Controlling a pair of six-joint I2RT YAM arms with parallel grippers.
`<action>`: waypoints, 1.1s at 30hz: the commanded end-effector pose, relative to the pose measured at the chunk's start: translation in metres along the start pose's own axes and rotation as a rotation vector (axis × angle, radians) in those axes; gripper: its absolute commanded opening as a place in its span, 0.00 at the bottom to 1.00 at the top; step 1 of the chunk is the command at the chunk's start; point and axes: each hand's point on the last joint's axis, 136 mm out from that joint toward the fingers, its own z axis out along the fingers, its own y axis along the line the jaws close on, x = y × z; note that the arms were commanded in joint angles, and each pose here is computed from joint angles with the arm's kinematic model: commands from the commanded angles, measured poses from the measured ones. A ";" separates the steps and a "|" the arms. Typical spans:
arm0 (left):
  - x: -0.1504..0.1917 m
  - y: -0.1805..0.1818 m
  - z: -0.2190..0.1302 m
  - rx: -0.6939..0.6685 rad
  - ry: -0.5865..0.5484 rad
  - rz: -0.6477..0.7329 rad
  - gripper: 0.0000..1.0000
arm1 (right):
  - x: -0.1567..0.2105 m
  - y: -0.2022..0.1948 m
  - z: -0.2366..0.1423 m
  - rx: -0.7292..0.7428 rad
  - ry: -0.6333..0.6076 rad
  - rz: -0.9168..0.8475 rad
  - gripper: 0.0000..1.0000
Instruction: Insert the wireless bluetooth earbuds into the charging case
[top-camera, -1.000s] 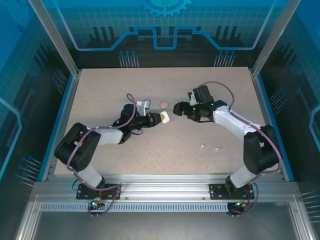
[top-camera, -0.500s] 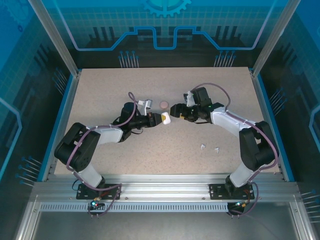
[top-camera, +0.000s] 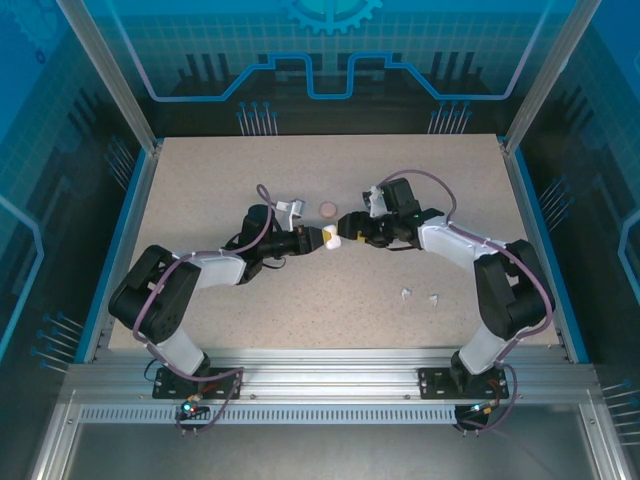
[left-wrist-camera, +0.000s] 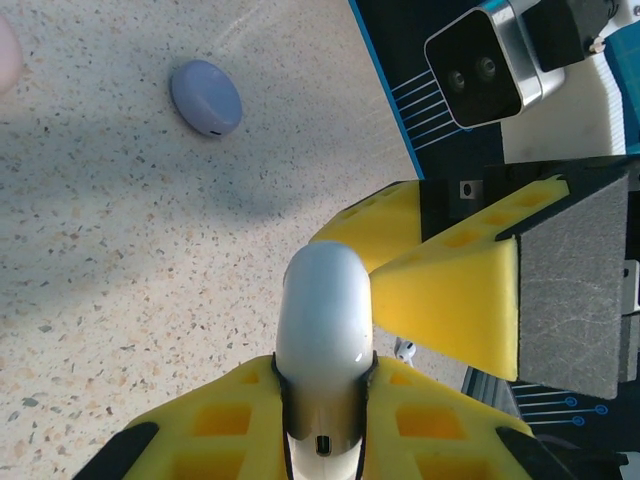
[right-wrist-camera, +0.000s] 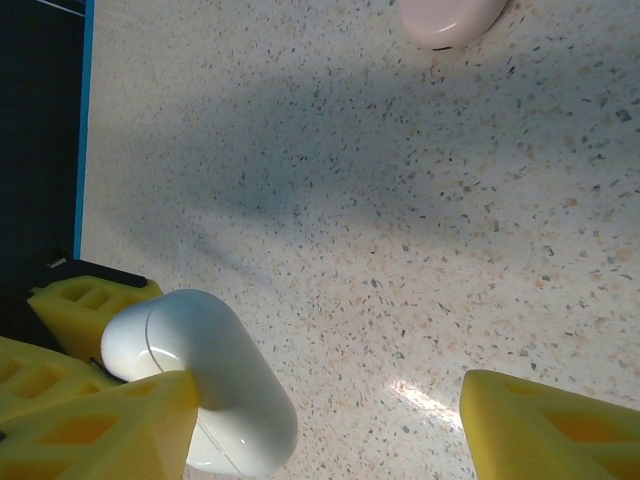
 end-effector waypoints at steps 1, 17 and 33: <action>-0.014 -0.017 -0.002 0.049 -0.019 0.062 0.00 | 0.014 -0.001 0.010 -0.016 0.050 -0.012 0.70; -0.016 -0.020 -0.002 0.055 -0.024 0.065 0.00 | 0.008 -0.010 0.001 0.009 0.024 0.027 0.69; -0.020 -0.021 -0.003 0.055 -0.043 0.077 0.00 | 0.001 0.011 -0.007 -0.040 0.012 0.399 0.81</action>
